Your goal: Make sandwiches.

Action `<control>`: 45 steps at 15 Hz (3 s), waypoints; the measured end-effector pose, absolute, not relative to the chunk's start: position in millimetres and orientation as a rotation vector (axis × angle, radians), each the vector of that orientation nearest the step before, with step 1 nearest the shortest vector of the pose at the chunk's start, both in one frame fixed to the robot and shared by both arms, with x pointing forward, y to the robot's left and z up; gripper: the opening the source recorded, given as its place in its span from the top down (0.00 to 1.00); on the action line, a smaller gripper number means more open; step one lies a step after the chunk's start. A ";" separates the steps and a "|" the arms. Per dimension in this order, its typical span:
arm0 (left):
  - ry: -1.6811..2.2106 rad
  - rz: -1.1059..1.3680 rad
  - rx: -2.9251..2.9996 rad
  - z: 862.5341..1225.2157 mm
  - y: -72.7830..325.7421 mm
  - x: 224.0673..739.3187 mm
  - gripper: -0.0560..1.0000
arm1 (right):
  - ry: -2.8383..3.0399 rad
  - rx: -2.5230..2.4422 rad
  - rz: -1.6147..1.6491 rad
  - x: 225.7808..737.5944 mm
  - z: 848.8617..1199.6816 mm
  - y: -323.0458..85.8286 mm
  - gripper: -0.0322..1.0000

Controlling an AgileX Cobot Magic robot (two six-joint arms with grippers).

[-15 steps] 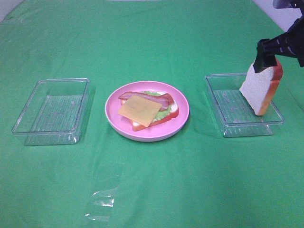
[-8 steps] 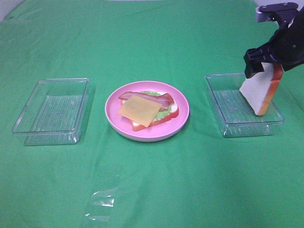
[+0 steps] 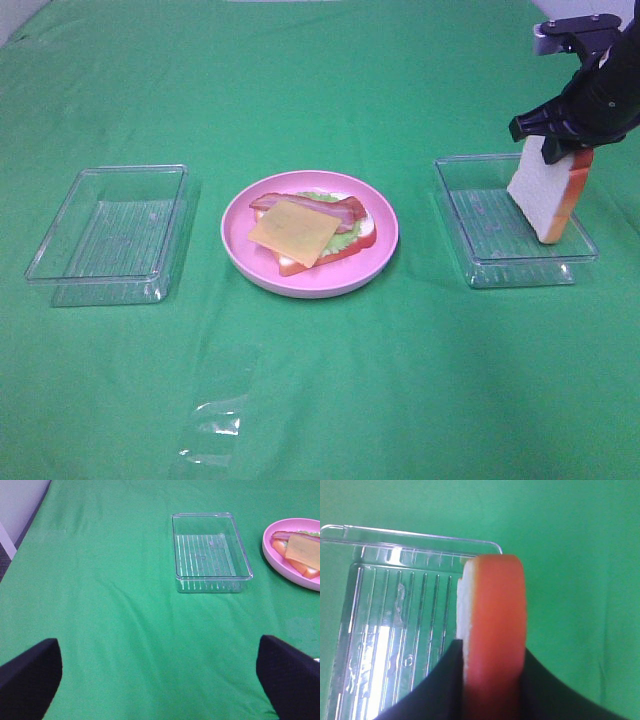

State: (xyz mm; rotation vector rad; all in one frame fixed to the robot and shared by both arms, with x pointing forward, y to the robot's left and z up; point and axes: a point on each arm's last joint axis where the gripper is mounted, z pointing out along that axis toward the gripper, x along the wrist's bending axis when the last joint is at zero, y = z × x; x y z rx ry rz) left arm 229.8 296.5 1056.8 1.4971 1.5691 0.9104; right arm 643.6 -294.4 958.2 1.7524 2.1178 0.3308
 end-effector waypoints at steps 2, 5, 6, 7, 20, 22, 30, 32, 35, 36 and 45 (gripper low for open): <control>1.569 0.910 1.497 1056.8 296.5 229.8 0.03 | 2.109 1.756 0.342 640.6 967.6 -294.2 0.73; 1.569 0.910 1.497 1056.8 296.5 229.8 0.03 | 2.033 1.763 0.461 630.1 1007.3 -291.5 0.73; 1.569 0.910 1.497 1056.8 296.5 229.8 0.03 | 2.013 1.788 0.513 625.8 1018.1 -288.2 0.73; 1.569 0.910 1.497 1056.8 296.5 229.8 0.03 | 2.005 1.804 0.592 620.4 1030.9 -278.7 0.73; 1.569 0.910 1.497 1056.8 296.5 229.8 0.03 | 2.257 2.004 1.111 600.2 985.8 -98.1 0.73; 1.569 0.910 1.497 1056.8 296.5 229.8 0.03 | 2.240 2.069 1.130 604.9 970.7 -93.9 0.73; 1.569 0.910 1.497 1056.8 296.5 229.8 0.03 | 2.260 1.965 1.135 615.4 942.2 -88.7 0.73; 1.569 0.910 1.497 1056.8 296.5 229.8 0.04 | 2.262 1.932 1.128 616.4 941.4 -89.1 0.72; 1.569 0.910 1.497 1056.8 296.5 229.8 0.04 | 2.329 1.790 1.035 617.4 934.3 -92.7 0.33; 1.569 0.910 1.497 1056.8 296.5 229.8 0.04 | 2.341 1.765 1.020 617.3 933.9 -93.4 0.28; 1.569 0.910 1.497 1056.8 296.5 229.8 0.04 | 2.501 1.436 0.237 621.3 1007.1 -128.0 0.10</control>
